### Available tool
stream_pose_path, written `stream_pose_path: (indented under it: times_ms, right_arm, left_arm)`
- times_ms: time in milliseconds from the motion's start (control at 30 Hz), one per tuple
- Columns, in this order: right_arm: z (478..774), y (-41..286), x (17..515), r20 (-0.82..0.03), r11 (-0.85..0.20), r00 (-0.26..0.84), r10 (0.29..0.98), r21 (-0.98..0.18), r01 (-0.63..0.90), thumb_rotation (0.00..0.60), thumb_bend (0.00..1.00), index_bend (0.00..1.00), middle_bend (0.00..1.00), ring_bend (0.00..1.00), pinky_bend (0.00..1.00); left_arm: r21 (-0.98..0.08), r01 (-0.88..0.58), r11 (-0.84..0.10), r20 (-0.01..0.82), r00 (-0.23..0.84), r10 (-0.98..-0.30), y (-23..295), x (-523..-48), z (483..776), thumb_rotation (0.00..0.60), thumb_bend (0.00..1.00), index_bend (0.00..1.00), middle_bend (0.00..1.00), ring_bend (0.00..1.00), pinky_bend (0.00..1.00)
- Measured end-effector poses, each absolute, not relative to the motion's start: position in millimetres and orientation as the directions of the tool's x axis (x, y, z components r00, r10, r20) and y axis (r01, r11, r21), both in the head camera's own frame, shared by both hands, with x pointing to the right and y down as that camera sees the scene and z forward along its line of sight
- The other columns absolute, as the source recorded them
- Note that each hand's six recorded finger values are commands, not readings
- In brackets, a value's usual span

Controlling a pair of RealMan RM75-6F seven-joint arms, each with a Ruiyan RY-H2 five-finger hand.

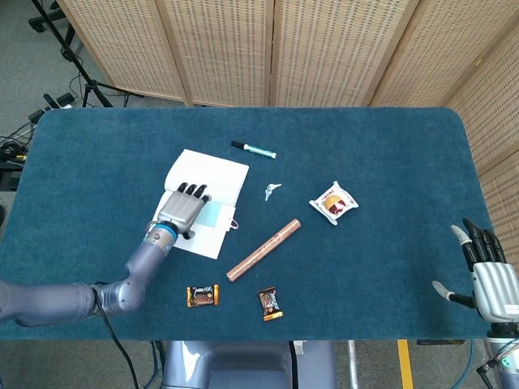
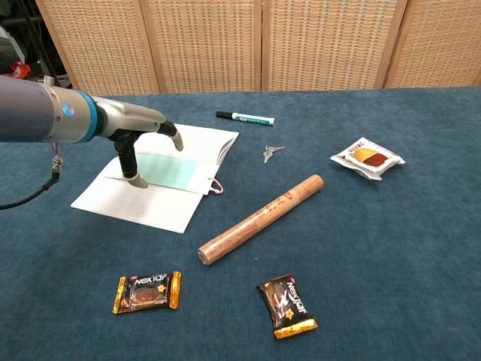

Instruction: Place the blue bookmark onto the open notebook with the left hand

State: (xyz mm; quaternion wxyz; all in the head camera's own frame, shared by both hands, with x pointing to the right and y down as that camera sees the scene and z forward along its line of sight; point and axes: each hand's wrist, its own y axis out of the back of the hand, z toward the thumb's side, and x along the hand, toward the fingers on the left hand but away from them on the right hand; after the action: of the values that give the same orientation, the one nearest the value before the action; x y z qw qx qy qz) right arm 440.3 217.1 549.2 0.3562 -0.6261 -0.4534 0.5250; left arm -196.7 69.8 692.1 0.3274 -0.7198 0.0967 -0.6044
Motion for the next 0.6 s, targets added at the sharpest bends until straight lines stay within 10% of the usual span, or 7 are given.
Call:
stream_pose_path:
  times_ms: [600]
  right_arm:
    - [545.1,219.4,438.0,-0.323,-0.326,0.046,0.945,-0.924,0.198,0.600,0.18,0.00,0.00,0.00,0.00]
  left_arm:
    - [-0.491,0.253,-0.834,0.871,0.176,-0.459,83.9,-215.2,694.8,0.600,0.25,0.07,0.00,0.00,0.00]
